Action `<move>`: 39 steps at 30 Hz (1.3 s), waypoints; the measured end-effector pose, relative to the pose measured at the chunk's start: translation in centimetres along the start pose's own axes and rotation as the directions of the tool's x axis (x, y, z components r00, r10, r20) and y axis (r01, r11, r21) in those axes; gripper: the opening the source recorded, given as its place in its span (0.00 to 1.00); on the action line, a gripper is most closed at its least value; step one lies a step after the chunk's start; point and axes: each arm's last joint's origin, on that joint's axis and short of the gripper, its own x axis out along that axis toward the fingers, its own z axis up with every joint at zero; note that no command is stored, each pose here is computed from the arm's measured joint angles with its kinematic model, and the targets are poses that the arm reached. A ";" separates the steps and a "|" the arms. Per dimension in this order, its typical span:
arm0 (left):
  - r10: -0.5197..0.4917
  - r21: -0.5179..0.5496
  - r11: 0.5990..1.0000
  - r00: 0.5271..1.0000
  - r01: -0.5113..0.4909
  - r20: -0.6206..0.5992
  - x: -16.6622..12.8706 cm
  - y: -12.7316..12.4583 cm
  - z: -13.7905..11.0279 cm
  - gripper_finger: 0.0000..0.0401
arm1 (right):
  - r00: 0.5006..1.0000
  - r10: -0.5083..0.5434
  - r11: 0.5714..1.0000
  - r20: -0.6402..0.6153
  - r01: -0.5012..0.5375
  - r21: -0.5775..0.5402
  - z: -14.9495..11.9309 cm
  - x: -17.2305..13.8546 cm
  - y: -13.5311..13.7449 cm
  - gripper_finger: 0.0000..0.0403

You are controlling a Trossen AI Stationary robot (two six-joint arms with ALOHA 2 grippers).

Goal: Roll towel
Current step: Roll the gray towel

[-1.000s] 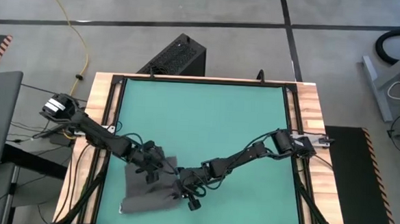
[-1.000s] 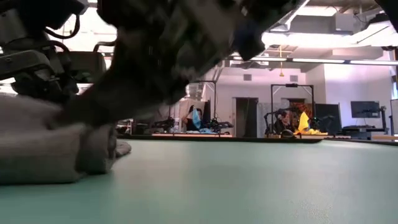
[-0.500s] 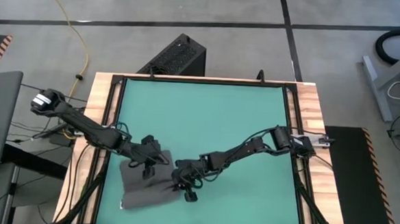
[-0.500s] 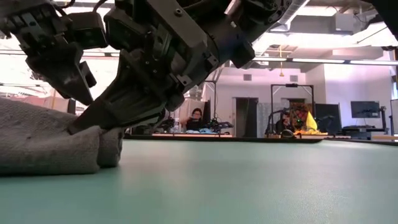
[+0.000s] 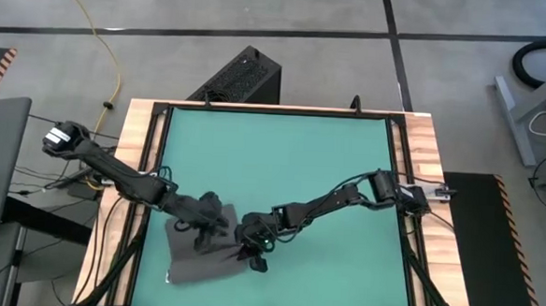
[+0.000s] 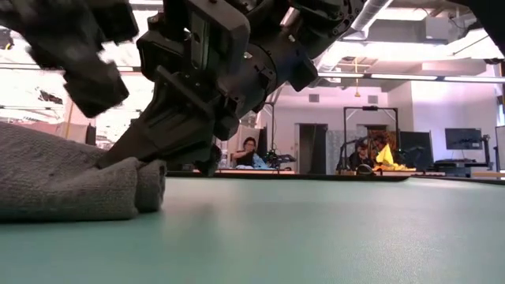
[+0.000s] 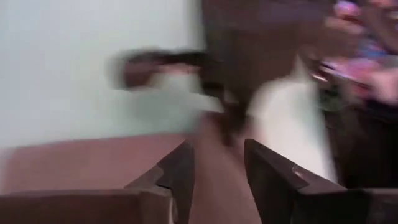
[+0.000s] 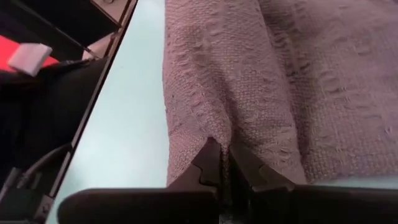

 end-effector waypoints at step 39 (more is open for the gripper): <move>0.085 -0.084 0.991 0.973 -0.105 -0.215 2.7 -5.6 -12.1 0.35 | 0.989 0.144 0.980 -0.045 -0.136 0.147 1.6 -2.9 -4.5 0.32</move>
